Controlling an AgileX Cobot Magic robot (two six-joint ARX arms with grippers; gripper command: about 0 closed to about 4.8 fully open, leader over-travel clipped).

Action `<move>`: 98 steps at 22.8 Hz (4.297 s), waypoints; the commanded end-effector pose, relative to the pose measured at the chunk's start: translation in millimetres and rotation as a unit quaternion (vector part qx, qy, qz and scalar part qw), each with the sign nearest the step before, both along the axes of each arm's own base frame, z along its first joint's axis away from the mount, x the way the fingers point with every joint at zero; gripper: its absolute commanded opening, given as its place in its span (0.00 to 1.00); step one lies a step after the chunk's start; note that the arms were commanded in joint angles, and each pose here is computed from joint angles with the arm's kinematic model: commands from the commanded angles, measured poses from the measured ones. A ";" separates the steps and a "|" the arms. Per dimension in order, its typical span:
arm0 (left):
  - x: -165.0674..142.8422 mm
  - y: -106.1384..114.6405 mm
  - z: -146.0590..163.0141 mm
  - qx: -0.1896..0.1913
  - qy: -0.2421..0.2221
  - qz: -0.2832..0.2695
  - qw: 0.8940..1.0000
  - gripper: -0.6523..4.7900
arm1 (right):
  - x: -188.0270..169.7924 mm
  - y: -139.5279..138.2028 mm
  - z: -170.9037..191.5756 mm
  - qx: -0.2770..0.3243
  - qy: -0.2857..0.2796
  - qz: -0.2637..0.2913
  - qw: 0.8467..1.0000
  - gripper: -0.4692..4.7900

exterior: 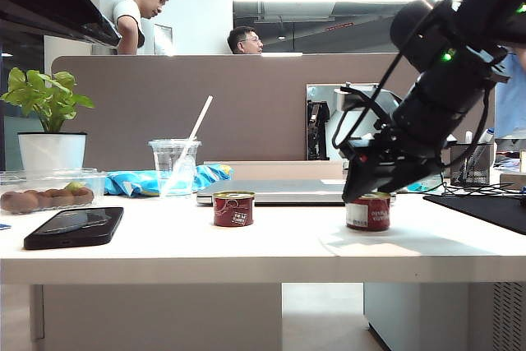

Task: Stack a can of tomatoes on the right onto the can of tomatoes on the left.

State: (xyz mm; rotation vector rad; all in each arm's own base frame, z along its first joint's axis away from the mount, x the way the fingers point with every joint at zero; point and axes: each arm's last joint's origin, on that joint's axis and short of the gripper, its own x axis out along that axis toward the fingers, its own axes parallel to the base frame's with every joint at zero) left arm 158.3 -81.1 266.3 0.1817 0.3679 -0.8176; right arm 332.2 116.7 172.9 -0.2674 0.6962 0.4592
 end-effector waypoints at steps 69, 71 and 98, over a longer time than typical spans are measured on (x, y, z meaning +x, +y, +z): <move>1.1 -0.4 6.3 -0.002 -0.033 -0.005 0.999 0.11 | 26.1 120.5 67.8 0.069 -0.108 0.167 0.978 0.92; 1.2 -0.4 6.6 -0.003 -0.035 -0.005 0.999 0.11 | 17.5 114.5 85.4 0.065 -0.109 0.161 0.979 0.90; -18.5 18.3 30.6 0.006 -0.130 0.154 0.980 0.11 | -118.0 27.0 182.9 0.183 -0.174 0.113 0.961 0.08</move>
